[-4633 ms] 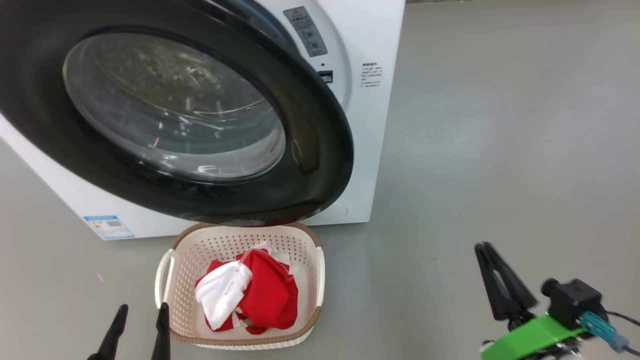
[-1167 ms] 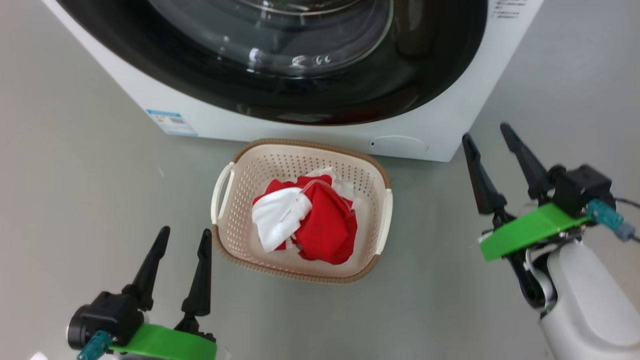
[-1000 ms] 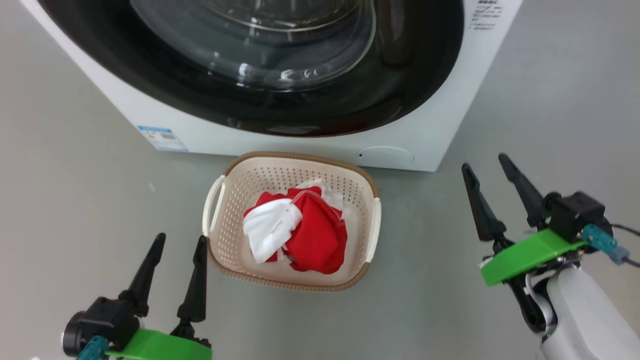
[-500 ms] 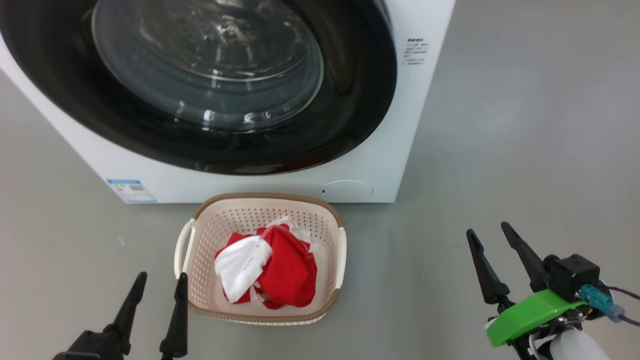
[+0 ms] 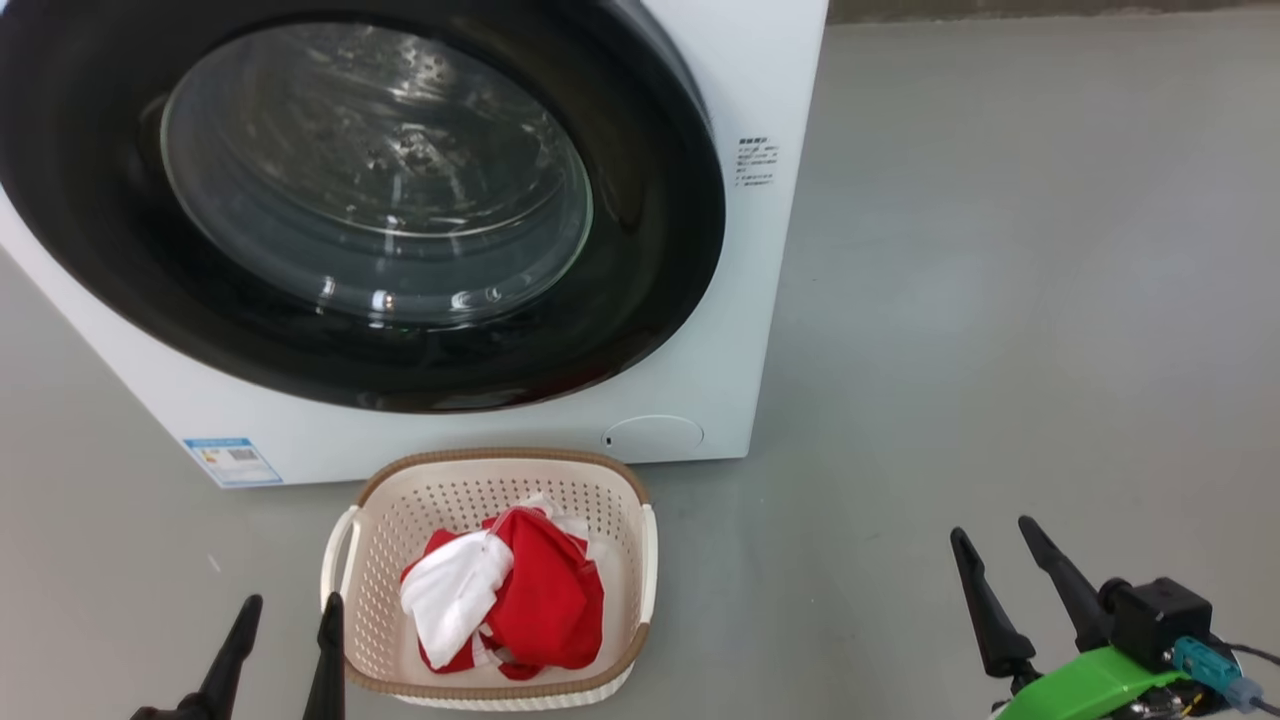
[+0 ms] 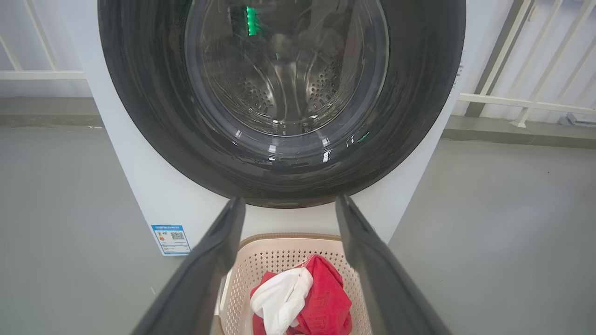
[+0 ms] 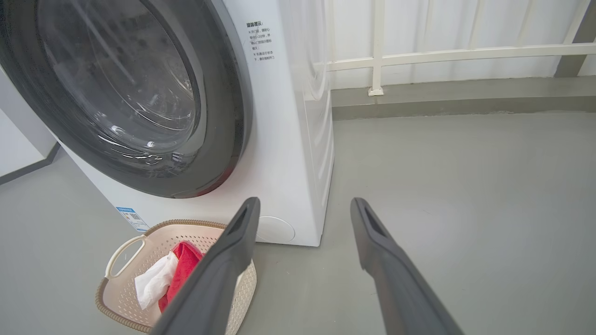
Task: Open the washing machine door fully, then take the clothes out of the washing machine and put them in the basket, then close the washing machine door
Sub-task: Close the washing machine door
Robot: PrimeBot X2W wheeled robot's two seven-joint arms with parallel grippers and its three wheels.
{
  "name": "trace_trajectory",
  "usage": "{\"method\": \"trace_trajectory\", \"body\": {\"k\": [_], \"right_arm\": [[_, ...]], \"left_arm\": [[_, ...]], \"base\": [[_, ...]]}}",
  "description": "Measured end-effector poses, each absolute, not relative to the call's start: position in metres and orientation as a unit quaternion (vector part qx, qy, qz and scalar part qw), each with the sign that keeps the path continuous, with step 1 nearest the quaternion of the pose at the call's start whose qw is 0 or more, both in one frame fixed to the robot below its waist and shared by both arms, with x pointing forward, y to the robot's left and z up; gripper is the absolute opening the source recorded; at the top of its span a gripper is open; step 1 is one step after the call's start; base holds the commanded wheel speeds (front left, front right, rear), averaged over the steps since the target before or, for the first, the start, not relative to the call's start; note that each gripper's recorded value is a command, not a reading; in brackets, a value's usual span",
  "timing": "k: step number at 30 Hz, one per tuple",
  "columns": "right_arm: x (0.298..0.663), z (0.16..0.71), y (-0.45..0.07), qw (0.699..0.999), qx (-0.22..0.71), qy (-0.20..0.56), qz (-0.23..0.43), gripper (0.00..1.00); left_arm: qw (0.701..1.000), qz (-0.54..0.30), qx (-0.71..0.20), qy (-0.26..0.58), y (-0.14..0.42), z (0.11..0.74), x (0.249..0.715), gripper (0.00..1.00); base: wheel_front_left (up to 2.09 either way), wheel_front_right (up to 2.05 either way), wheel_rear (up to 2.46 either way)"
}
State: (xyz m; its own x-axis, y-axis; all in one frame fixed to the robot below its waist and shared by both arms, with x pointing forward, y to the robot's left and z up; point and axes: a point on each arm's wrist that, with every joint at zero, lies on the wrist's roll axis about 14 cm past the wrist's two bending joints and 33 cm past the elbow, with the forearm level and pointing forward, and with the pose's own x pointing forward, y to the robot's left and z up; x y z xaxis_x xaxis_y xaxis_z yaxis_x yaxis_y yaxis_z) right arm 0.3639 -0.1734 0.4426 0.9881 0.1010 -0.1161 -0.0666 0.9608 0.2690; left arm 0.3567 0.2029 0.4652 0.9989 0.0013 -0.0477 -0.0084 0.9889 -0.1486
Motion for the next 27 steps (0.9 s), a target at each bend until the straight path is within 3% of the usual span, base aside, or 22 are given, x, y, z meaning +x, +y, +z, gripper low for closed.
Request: {"method": "trace_trajectory", "body": {"k": [27], "right_arm": [[0.322,0.447,-0.205,0.989,0.136,0.051,-0.007,1.00]], "left_arm": [[0.997,0.000,-0.076,0.021,0.206,0.468,0.340,1.00]], "base": [[0.00,0.00,0.00]]}}
